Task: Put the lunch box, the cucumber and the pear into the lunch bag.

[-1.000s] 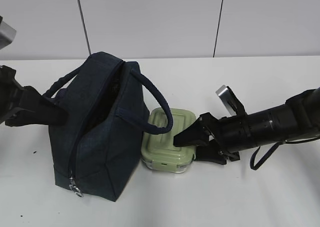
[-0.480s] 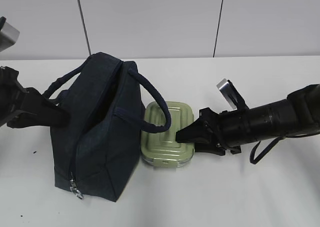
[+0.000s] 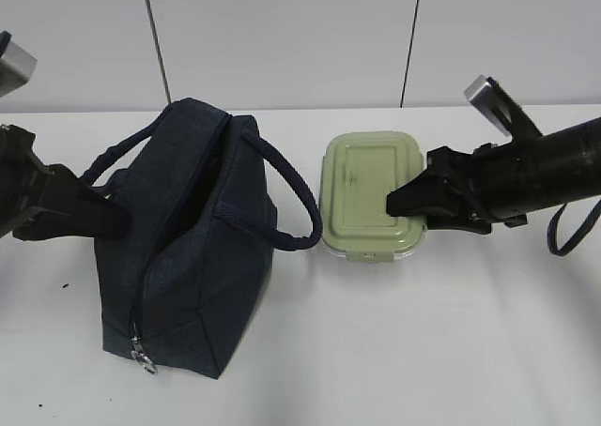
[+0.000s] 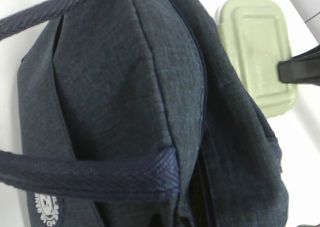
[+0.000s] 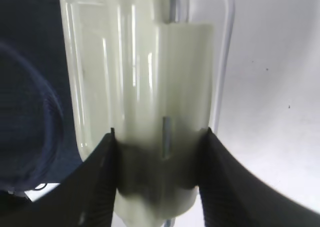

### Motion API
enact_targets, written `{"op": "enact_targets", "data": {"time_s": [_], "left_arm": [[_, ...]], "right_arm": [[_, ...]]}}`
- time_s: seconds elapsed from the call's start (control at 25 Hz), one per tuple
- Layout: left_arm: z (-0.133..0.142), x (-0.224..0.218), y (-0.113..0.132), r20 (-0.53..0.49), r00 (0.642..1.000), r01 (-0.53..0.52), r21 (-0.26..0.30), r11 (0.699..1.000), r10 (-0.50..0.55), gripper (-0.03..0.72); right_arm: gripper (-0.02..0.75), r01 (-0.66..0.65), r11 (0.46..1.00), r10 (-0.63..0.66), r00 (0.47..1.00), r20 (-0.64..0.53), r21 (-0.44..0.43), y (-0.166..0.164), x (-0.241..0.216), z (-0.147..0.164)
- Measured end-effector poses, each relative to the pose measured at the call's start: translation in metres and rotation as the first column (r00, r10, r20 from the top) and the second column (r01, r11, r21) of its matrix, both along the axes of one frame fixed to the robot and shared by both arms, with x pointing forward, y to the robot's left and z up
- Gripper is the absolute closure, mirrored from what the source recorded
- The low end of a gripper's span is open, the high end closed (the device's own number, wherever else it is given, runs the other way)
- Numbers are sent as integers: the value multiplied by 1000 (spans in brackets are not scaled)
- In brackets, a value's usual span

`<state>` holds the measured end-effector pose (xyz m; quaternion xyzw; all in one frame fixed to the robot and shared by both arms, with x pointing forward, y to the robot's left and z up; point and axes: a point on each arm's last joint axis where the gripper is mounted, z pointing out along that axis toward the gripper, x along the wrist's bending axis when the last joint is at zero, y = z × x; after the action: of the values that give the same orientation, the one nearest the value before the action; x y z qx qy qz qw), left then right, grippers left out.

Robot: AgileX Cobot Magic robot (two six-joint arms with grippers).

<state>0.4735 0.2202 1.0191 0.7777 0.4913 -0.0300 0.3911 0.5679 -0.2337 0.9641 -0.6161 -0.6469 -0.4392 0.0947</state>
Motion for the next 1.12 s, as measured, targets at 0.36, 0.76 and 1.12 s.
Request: {"op": "enact_targets", "data": {"time_s": [0.36,0.76,1.12], "left_arm": [[0,0,0,0,1000,0,0,1000,0,704],[0,0,0,-1,1000,-5,-9,1000,5,704],[1,0,-1,-3,1000,-5,-13,1000,5,704]], "right_arm": [[412,-34,999,33,989,145,3,1,-18,66],[412,-251,963,219,941,259,97,77,-12,135],[415,-307,944,281,940,196,120,144,2,98]]}}
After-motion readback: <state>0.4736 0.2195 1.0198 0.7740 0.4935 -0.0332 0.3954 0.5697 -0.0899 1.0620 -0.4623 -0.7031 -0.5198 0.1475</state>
